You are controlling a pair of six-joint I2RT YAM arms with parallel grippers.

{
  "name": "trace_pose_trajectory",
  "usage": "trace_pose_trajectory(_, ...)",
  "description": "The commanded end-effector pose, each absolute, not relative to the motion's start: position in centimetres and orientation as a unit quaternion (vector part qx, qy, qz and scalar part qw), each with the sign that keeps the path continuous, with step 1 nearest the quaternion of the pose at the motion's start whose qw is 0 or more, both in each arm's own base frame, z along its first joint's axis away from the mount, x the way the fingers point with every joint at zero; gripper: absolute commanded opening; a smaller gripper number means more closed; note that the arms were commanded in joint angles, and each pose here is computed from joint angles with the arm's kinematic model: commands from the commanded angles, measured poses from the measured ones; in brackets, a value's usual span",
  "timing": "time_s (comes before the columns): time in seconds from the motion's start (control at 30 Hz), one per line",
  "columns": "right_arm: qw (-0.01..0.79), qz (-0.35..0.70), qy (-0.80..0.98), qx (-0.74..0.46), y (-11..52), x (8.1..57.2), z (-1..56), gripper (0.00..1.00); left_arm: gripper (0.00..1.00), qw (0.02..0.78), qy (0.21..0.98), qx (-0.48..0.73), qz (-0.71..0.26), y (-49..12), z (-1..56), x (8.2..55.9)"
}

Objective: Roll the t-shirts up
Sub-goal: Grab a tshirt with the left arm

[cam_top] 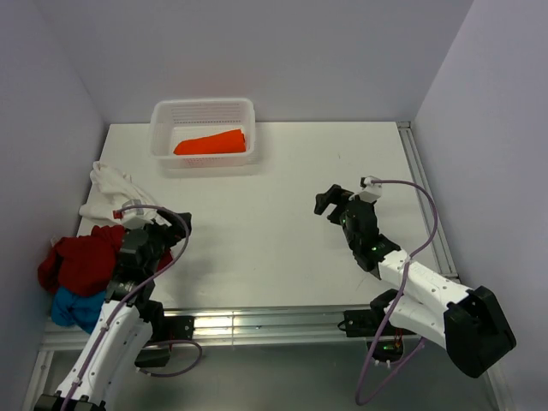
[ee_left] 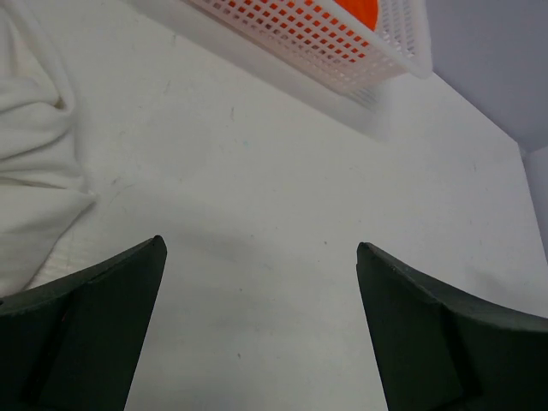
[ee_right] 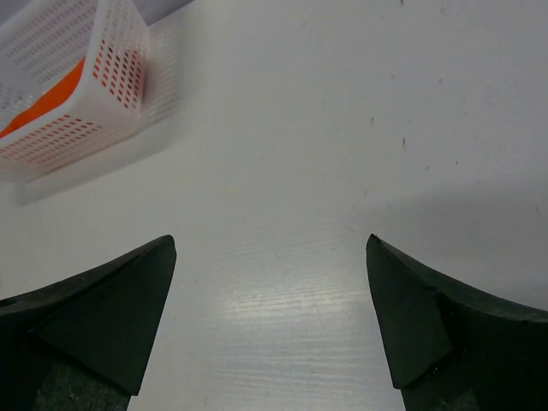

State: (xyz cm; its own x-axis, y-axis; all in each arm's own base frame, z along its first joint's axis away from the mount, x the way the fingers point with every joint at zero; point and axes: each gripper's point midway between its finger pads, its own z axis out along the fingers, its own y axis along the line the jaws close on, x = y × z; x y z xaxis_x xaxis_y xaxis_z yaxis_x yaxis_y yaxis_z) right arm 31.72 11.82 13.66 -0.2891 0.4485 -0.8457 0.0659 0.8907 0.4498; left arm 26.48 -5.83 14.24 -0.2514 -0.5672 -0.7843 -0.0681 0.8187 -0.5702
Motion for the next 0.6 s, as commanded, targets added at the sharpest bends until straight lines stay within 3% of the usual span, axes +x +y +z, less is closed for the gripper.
trace_pose_trajectory(0.0,0.609,0.197,0.751,0.162,12.3,32.1,16.7,0.99,0.99,0.578,0.753,-0.26,-0.176,-3.8,14.2,26.9)
trace_pose_trajectory(0.17,0.609,0.184,0.752,0.173,11.6,31.9,16.6,0.98,0.99,0.553,0.74,-0.375,-0.075,0.7,13.9,27.3)
trace_pose_trajectory(0.57,0.6,0.184,0.76,0.171,11.9,32.1,16.2,0.98,0.96,0.414,0.728,-0.544,0.054,6.8,7.7,30.0)
